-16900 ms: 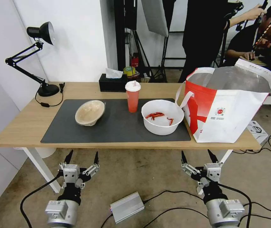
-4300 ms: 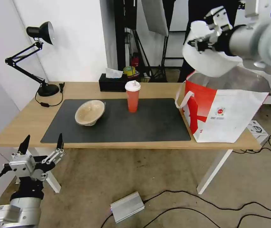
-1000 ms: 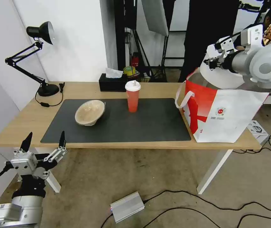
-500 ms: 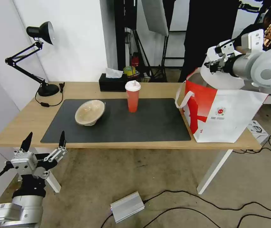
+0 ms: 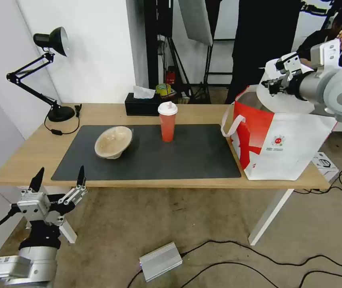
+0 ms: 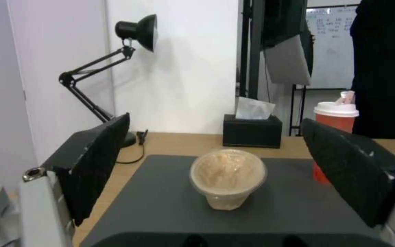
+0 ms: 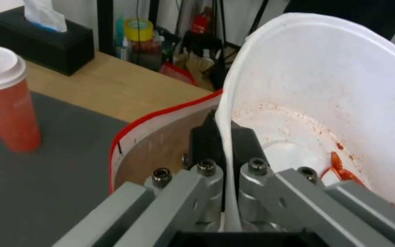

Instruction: Pick up the trash from the table and place it into the takeout bag.

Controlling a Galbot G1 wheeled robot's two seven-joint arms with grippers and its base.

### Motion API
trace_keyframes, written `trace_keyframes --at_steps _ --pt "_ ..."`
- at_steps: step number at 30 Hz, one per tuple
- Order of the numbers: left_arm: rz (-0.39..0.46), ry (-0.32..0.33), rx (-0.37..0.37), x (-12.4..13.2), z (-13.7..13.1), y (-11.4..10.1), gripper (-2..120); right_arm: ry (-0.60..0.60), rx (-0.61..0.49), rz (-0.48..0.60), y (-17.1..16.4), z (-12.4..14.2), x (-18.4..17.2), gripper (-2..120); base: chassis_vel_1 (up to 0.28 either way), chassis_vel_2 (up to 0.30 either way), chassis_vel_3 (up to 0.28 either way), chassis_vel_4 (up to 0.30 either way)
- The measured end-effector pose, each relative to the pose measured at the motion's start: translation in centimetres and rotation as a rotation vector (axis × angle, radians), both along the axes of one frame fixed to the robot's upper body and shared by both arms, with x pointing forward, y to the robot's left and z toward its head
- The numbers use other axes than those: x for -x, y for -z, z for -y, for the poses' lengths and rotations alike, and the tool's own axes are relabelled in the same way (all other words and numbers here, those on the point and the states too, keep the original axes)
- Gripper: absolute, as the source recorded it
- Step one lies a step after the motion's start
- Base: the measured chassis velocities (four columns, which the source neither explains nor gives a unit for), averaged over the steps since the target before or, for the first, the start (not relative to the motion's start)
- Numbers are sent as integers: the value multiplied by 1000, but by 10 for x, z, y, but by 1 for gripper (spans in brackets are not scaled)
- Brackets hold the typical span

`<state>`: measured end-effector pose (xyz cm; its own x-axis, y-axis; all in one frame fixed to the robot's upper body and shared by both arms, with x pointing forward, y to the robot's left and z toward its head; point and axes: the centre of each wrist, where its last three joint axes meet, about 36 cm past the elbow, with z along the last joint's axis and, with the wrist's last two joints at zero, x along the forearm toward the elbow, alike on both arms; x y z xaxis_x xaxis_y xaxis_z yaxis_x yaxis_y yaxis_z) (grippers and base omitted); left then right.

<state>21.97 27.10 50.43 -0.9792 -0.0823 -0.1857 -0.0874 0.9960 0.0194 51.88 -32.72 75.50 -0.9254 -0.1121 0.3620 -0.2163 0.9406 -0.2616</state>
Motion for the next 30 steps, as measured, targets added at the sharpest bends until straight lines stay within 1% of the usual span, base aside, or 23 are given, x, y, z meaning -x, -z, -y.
trace_keyframes --at_steps 29,30 --pt "-6 7 6 0 3 2 100 6 1 -60 31 0 -4 0 0 0 0 0" --pt "-6 7 6 0 3 2 100 7 1 -60 31 0 -4 2 0 0 0 0"
